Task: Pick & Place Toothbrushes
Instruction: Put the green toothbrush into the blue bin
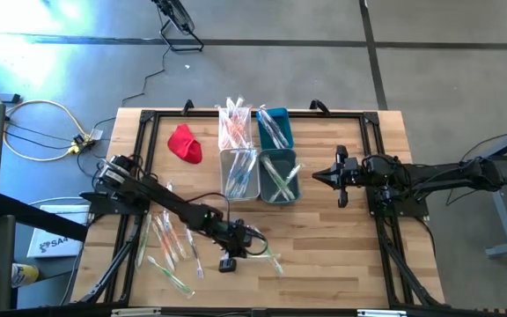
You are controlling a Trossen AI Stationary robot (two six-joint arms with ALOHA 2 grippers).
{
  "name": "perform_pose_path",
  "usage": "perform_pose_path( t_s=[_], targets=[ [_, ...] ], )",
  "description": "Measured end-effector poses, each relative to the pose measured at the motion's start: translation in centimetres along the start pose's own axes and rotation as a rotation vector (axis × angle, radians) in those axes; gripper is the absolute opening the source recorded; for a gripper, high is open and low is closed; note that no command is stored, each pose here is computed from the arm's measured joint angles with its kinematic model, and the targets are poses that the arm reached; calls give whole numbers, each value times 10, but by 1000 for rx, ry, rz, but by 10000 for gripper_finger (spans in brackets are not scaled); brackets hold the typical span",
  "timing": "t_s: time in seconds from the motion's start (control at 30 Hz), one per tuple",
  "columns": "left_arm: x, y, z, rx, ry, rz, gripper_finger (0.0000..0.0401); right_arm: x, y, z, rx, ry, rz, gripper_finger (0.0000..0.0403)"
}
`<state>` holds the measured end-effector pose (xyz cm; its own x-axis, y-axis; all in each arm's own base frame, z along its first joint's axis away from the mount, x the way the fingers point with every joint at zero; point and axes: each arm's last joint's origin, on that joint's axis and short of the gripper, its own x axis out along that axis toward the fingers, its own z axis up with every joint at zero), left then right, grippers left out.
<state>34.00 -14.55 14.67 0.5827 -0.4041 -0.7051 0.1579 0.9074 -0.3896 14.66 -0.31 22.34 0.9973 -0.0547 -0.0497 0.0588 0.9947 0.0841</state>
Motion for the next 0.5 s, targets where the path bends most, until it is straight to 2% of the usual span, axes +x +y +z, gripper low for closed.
perform_pose_path(
  t_s=[0.3, 0.5],
  targets=[
    [-33, -5, 18, 90, -75, -6, 1, 0, 0, 0, 0, 0, 0, 7],
    [-78, 4, 31, 146, -90, 44, 0, 0, 0, 0, 0, 0, 1, 7]
  ],
)
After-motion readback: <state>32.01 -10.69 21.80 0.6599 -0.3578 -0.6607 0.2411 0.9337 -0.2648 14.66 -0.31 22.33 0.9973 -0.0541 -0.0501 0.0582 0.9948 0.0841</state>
